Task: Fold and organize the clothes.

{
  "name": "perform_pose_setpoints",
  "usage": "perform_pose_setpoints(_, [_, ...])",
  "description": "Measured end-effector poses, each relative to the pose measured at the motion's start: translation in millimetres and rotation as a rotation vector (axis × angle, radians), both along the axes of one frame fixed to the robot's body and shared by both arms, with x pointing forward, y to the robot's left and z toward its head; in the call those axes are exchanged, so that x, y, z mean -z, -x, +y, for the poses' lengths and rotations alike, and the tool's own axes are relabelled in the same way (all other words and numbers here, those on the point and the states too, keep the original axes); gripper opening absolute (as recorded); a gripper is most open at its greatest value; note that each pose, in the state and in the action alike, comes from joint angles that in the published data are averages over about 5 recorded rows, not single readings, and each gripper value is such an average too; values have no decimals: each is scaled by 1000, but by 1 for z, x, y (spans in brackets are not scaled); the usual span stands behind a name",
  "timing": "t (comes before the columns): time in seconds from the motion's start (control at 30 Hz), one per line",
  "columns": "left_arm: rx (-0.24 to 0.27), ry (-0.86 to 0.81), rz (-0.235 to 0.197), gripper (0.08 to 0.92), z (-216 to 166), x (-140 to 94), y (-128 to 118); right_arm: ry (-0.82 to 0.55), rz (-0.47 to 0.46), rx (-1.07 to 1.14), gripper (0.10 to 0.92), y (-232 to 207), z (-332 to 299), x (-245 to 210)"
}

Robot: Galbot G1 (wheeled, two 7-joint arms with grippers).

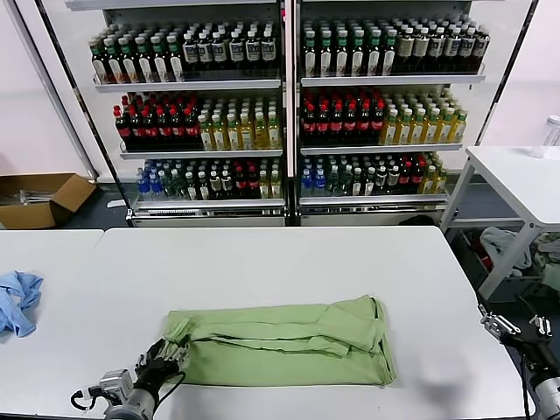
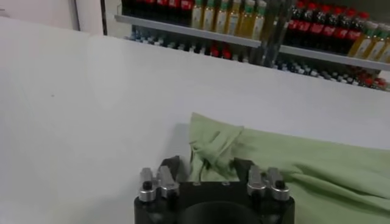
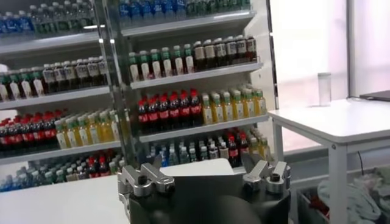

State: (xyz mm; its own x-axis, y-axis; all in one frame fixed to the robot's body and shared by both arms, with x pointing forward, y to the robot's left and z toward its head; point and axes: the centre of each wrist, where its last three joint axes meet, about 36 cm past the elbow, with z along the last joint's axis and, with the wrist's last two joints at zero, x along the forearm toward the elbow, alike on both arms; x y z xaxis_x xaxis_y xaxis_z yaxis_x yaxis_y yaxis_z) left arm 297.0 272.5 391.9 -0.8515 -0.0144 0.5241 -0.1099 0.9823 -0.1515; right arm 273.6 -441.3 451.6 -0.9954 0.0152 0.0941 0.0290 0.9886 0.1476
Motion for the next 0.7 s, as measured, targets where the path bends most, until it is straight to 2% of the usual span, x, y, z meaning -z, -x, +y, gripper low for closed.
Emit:
perform_pose_setpoints(0.27, [9,-12,-5,318,-11,7,7,-26,5,3,823,1,3,5])
perform_pose_setpoints(0.5, [14,-49,-39,126,-11,9,10,-36,2,6,823,1,4,7])
perform_pose_setpoints(0.7, [12,-93,-99,93,-2,3,13,-42,-1,5,823,0,4,7])
